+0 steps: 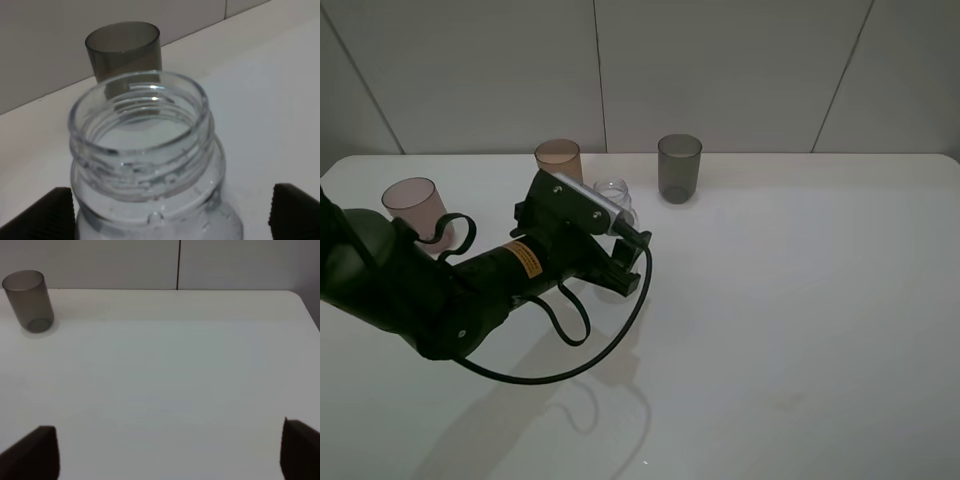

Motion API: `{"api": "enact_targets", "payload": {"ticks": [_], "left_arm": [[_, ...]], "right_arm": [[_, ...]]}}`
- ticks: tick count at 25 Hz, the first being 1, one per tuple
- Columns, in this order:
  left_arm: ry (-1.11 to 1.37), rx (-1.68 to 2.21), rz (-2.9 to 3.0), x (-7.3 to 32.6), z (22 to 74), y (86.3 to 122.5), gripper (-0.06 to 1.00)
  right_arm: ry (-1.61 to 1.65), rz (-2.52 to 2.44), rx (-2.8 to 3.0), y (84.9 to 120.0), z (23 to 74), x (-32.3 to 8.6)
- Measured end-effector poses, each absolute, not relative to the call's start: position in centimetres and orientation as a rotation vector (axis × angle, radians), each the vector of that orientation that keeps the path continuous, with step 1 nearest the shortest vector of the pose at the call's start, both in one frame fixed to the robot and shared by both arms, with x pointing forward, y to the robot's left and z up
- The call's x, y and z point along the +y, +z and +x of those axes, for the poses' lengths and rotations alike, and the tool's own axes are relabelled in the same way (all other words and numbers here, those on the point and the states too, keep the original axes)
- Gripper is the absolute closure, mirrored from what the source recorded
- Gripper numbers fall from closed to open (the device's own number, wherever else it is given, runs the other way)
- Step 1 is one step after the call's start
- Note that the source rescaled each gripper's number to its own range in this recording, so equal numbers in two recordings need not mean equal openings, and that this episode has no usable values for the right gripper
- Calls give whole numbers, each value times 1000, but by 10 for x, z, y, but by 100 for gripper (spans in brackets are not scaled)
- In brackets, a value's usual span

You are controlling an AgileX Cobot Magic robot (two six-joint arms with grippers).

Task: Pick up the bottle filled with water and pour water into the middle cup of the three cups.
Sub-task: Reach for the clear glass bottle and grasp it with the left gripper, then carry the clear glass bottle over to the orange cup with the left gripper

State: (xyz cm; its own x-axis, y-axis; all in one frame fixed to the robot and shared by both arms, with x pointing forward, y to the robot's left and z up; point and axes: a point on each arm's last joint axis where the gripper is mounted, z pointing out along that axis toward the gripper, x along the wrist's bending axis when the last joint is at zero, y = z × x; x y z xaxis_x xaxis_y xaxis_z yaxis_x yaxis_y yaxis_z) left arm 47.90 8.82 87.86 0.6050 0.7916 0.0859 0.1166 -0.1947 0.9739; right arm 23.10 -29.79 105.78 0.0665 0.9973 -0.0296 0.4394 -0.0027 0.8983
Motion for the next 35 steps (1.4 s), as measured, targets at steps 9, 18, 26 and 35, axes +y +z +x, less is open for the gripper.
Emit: {"api": "enact_targets", "payload": {"ticks": [9,18,26,35], "left_arm": [[725,783,1717,87,481,862,-3],[742,786,1680,78,498,859,-3],[707,843,1659,76,505,847,-3],[709,852,1650,77,511,845,-3]], "right_arm": [[888,1555,1482,1058,231,-298],[888,1555,1482,1058,231,-298],[888,1555,1482,1058,231,-298],[888,1555,1482,1058,231,-298]]}}
